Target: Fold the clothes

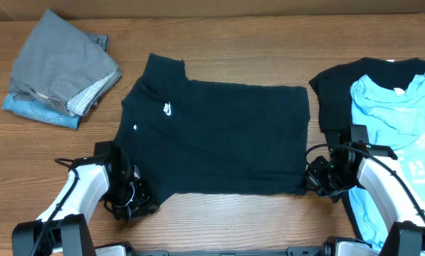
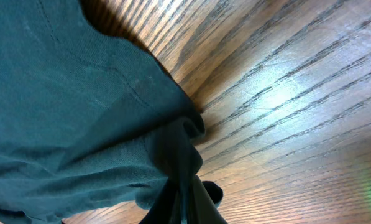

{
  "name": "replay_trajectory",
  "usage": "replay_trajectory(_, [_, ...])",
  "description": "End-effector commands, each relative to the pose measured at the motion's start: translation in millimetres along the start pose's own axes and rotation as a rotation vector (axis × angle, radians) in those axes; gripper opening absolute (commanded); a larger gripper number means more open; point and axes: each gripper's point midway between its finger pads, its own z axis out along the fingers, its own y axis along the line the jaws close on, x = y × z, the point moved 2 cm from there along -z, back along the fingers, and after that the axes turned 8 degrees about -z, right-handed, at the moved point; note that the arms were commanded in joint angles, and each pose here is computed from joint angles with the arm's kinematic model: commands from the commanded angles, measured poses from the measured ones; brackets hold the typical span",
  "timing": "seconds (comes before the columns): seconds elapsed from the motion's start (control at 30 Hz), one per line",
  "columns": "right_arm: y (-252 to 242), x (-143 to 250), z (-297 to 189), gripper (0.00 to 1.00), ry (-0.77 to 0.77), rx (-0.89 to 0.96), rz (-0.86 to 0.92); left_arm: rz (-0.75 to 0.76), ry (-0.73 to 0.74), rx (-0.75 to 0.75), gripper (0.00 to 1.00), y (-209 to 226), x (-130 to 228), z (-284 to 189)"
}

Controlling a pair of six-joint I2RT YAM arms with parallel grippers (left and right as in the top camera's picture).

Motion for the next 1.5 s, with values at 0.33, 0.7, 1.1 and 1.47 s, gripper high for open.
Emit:
replay_trajectory(0.33, [4,-5,-7,0.04,-0.034,-0.003,-0.017,-0.057,0.075,0.020,0.04,-7,15,-10])
replay_trajectory(0.7, [17,4,-18,0.04,0.022,-0.054,-0.032,0.016,-0.086,0.012,0.04,-40,-20,-77])
replay_trajectory(1.1, [40,-20,-21,0.04,-0.069,-0.173,-0.006,0.112,-0.310,0.120,0.04,-72,-67,-99])
replay_trajectory(1.47, [52,-57,-29,0.04,-0.238,-0.211,0.031,0.169,-0.443,0.184,0.04,-90,-93,-112])
